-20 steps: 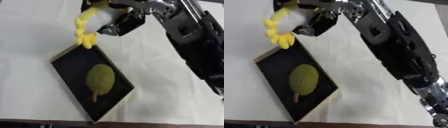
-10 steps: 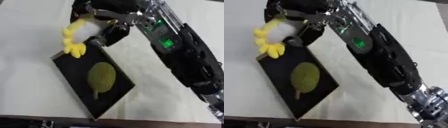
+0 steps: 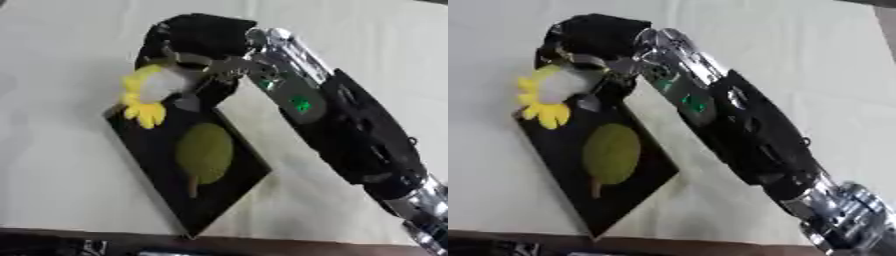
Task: Pick up objects on the table and place them in the box.
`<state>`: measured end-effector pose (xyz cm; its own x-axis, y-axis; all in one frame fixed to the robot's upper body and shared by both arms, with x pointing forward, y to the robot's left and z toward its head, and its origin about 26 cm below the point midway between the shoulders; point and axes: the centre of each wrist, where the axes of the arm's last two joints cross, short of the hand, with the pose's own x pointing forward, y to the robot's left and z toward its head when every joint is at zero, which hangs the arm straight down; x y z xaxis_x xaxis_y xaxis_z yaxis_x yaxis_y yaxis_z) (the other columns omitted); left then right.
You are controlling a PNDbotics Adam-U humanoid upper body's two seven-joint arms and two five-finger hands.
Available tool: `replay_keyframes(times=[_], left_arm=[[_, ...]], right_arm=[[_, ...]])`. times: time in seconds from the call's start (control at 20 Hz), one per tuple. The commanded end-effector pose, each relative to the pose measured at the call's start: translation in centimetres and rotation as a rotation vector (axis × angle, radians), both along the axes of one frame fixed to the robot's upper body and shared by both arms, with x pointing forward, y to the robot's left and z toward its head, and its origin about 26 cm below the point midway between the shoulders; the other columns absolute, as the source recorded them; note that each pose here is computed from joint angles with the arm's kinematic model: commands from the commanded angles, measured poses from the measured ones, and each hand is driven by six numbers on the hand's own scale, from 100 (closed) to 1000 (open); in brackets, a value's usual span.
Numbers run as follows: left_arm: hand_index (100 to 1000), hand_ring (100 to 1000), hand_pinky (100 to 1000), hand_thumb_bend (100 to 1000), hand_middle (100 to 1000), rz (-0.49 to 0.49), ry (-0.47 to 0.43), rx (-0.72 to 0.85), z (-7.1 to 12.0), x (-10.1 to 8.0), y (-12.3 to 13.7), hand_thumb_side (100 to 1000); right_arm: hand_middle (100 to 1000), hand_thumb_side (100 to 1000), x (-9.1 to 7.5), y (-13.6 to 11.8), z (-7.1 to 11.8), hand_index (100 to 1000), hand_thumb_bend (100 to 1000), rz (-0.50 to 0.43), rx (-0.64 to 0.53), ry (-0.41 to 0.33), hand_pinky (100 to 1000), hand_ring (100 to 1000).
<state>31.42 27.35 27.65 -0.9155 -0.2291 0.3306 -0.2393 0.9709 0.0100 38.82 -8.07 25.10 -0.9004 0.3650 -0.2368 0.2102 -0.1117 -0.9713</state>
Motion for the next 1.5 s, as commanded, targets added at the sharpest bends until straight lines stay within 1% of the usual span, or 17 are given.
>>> replay_keyframes(times=[0.05,0.1,0.2,0.25,0.35,0.45,0.6,0.65,0.7,0.75,0.8,0.85,1.1,1.15,1.2,1.35,1.5], left_arm=[[785,692,786,100,579,-0.002,-0.030,0.021,0.9,-0.5,0.1,556],[785,692,786,100,579,-0.004,-0.027,0.021,0.8,-0.5,0.1,557],[785,692,786,100,579,-0.006,-0.022,0.021,0.8,-0.5,0.0,558],[785,692,787,100,578,-0.007,-0.020,0.020,0.8,-0.5,0.0,559],[785,691,787,100,577,-0.007,-0.016,0.020,0.7,-0.5,0.1,562],[785,691,787,100,577,-0.008,-0.010,0.020,0.6,-0.5,0.1,564],[785,690,786,100,576,-0.010,-0.003,0.021,0.6,-0.5,0.1,566],[785,690,786,100,576,-0.011,-0.002,0.021,0.5,-0.5,0.1,566],[785,690,786,100,575,-0.012,-0.001,0.021,0.5,-0.5,0.1,566],[785,690,786,100,575,-0.013,0.000,0.021,0.5,-0.5,0.0,566],[785,690,786,100,575,-0.014,0.001,0.021,0.5,-0.4,0.0,567],[785,690,786,100,575,-0.016,0.003,0.021,0.5,-0.4,0.0,568],[785,690,787,100,574,-0.023,0.015,0.021,0.3,-0.4,-0.1,575],[785,690,787,100,574,-0.024,0.017,0.020,0.2,-0.4,-0.1,576],[785,689,787,100,574,-0.025,0.019,0.019,0.2,-0.4,-0.1,576],[785,689,785,100,574,-0.027,0.023,0.018,0.1,-0.4,-0.1,575],[783,686,781,100,572,-0.030,0.020,0.014,0.1,-0.4,-0.1,569]], right_arm=[[661,166,0.1,0.1,0.2,874,179,0.020,-0.055,-0.026,855,897],[681,162,0.2,0.1,0.1,884,187,0.028,-0.074,-0.023,861,906],[756,137,0.2,0.1,0.1,919,204,0.041,-0.107,-0.022,890,946],[782,118,0.2,0.0,0.1,934,231,0.046,-0.125,-0.024,908,961],[805,100,0.1,0.0,0.2,964,235,0.061,-0.165,-0.033,933,973],[807,100,-0.1,-0.2,0.6,971,209,0.085,-0.194,-0.050,944,976],[821,100,-0.6,-0.4,1.6,978,167,0.120,-0.202,-0.080,957,985],[821,100,-0.7,-0.5,1.8,978,167,0.128,-0.202,-0.086,957,985],[842,139,-0.9,-0.5,2.1,984,165,0.134,-0.203,-0.094,974,999],[847,141,-1.0,-0.5,2.4,987,167,0.141,-0.205,-0.103,978,1000],[855,104,-1.2,-0.6,2.7,995,195,0.149,-0.209,-0.110,985,1000],[856,100,-1.3,-0.6,2.9,999,206,0.156,-0.214,-0.113,987,1000],[837,100,-1.7,-0.9,4.1,1000,170,0.182,-0.192,-0.104,980,998],[834,100,-1.9,-1.0,4.4,1000,100,0.188,-0.178,-0.103,978,996],[831,100,-2.1,-1.1,4.7,1000,163,0.195,-0.166,-0.105,977,995],[829,100,-3.1,-1.3,6.0,1000,166,0.221,-0.139,-0.118,975,993],[840,100,-4.0,-1.7,6.9,999,195,0.234,-0.151,-0.129,973,989]])
